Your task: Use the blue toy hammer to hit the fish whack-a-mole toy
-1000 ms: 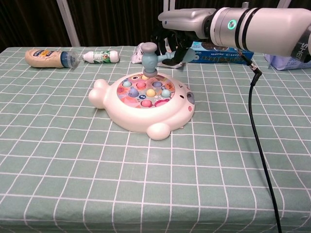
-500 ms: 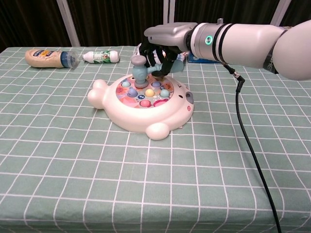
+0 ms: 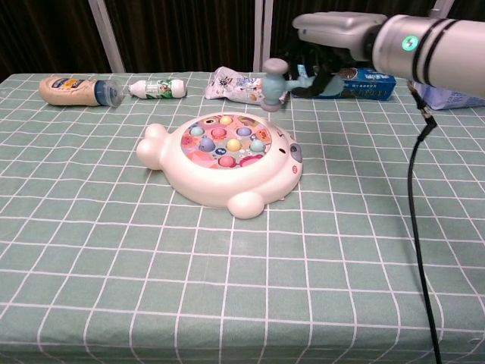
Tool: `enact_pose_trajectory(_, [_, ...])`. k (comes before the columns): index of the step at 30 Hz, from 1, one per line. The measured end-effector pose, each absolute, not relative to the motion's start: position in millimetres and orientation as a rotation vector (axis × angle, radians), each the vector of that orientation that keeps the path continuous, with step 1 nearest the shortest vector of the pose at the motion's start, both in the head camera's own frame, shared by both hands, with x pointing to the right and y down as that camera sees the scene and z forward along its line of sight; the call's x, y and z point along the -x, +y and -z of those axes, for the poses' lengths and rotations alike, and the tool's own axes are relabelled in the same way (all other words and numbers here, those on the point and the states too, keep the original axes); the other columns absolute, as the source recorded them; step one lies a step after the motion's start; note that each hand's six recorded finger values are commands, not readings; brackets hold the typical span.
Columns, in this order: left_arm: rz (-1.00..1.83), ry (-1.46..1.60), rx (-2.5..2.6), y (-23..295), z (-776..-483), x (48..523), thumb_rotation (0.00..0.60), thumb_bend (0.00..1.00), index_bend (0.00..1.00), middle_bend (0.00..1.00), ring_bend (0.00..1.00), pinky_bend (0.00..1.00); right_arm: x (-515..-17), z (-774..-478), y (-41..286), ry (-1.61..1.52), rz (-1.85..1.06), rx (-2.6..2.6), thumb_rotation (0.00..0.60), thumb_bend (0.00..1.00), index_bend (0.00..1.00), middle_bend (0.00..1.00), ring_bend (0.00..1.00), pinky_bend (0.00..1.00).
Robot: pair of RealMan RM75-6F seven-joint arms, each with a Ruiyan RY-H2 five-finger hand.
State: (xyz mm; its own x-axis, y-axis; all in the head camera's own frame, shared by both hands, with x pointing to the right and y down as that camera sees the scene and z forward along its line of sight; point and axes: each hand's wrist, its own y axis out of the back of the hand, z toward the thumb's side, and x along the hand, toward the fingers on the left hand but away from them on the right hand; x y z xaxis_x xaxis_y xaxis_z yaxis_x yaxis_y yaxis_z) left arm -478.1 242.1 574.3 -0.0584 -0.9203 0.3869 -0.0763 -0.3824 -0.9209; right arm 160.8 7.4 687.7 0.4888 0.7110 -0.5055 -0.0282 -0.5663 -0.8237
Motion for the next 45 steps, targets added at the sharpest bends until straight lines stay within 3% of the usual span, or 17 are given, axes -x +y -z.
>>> enact_pose_trajectory(7, [1.503, 1.080, 1.517, 237, -574, 471, 0.600, 0.00, 0.15, 0.09, 0.00, 0.00, -226, -705, 28, -0.647, -1.244, 1.950, 0.600, 0.70, 0.72, 0.61, 0.55, 0.63])
enact_pose_trajectory(13, [1.507, 1.077, 1.517, 236, -573, 469, 0.600, 0.00, 0.15, 0.09, 0.00, 0.00, -254, -725, 41, -0.658, -1.294, 1.960, 0.600, 0.65, 0.69, 0.58, 0.52, 0.60])
enact_pose_trajectory(21, [1.513, 1.077, 1.516, 237, -573, 470, 0.600, 0.00, 0.15, 0.09, 0.00, 0.00, -262, -743, 54, -0.669, -1.311, 1.993, 0.600, 0.45, 0.54, 0.45, 0.36, 0.47])
enact_pose_trajectory(25, [1.517, 1.079, 1.515, 238, -573, 471, 0.600, 0.00, 0.15, 0.09, 0.00, 0.00, -265, -748, 62, -0.683, -1.313, 2.017, 0.600, 0.40, 0.44, 0.40, 0.31, 0.44])
enact_pose_trajectory(34, [1.512, 1.074, 1.518, 237, -572, 469, 0.600, 0.00, 0.15, 0.09, 0.00, 0.00, -269, -751, 70, -0.700, -1.307, 2.040, 0.600, 0.38, 0.37, 0.36, 0.28, 0.42])
enact_pose_trajectory(45, [1.508, 1.062, 1.525, 235, -573, 467, 0.600, 0.00, 0.15, 0.09, 0.00, 0.00, -273, -749, 72, -0.707, -1.303, 2.039, 0.600, 0.21, 0.32, 0.33, 0.25, 0.38])
